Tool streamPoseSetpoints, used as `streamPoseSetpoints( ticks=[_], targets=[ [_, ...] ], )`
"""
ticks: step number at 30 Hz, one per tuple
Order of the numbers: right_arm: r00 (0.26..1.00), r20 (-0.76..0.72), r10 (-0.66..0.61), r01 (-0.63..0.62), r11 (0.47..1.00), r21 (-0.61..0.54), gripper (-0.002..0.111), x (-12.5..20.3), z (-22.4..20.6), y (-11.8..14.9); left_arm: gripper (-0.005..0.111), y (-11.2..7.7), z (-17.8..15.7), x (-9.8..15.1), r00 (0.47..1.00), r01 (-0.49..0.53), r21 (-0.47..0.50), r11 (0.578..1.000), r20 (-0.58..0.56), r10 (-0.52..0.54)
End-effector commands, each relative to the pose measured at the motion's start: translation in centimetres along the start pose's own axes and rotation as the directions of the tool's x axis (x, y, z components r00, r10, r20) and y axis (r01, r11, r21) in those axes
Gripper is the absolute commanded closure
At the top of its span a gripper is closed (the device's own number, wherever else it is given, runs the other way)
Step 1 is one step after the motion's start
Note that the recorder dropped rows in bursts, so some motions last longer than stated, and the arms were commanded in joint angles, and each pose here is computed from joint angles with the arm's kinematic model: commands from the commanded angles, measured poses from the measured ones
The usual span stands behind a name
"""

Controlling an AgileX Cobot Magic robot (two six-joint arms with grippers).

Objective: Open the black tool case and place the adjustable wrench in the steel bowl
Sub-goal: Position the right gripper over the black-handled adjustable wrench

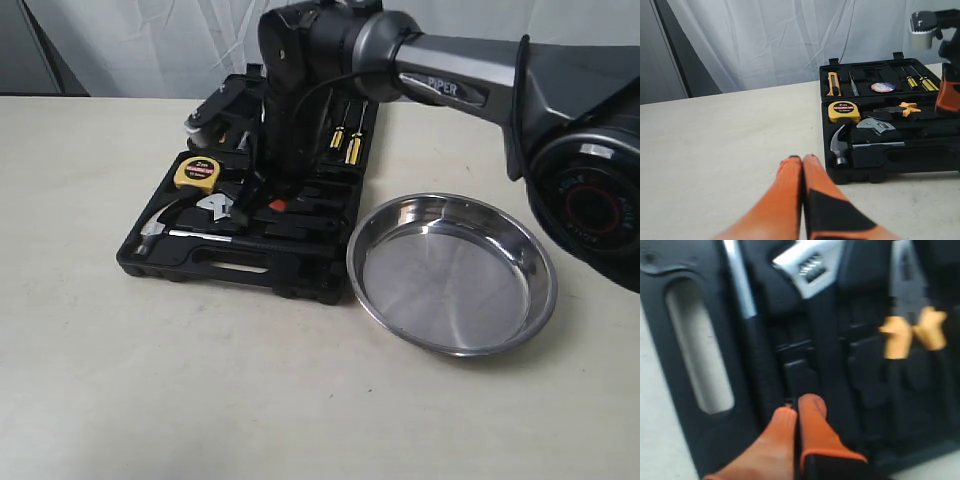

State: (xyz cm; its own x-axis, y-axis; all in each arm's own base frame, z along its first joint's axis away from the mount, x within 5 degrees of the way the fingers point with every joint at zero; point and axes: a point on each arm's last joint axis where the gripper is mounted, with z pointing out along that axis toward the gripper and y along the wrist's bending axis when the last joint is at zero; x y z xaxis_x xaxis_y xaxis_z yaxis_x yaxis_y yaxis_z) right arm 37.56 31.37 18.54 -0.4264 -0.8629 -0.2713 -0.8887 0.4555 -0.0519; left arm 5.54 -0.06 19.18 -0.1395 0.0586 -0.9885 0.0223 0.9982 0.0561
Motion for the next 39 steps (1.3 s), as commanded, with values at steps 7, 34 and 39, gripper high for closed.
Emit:
streamPoseSetpoints(
  ticks=[7, 34, 39],
  targets=[
    [0.959, 0.279, 0.053, -0.110, 0.975, 0.195, 0.109, -2.8, -2.8, -2.4, 0.106, 0.0, 0.0, 0.0, 1.000, -0.003, 0.000, 1.000, -0.004, 0.003],
    [0.974, 0.218, -0.056, 0.032, 0.993, 0.109, 0.105, -2.6, -0.8, -1.2, 0.106, 0.0, 0.0, 0.0, 1.000, -0.003, 0.000, 1.000, -0.004, 0.003],
    [0.985, 0.165, -0.048, 0.034, 0.996, 0.085, 0.064, -2.1, 2.7, -1.2, 0.106, 0.0, 0.0, 0.0, 1.000, -0.003, 0.000, 1.000, -0.004, 0.003]
  ],
)
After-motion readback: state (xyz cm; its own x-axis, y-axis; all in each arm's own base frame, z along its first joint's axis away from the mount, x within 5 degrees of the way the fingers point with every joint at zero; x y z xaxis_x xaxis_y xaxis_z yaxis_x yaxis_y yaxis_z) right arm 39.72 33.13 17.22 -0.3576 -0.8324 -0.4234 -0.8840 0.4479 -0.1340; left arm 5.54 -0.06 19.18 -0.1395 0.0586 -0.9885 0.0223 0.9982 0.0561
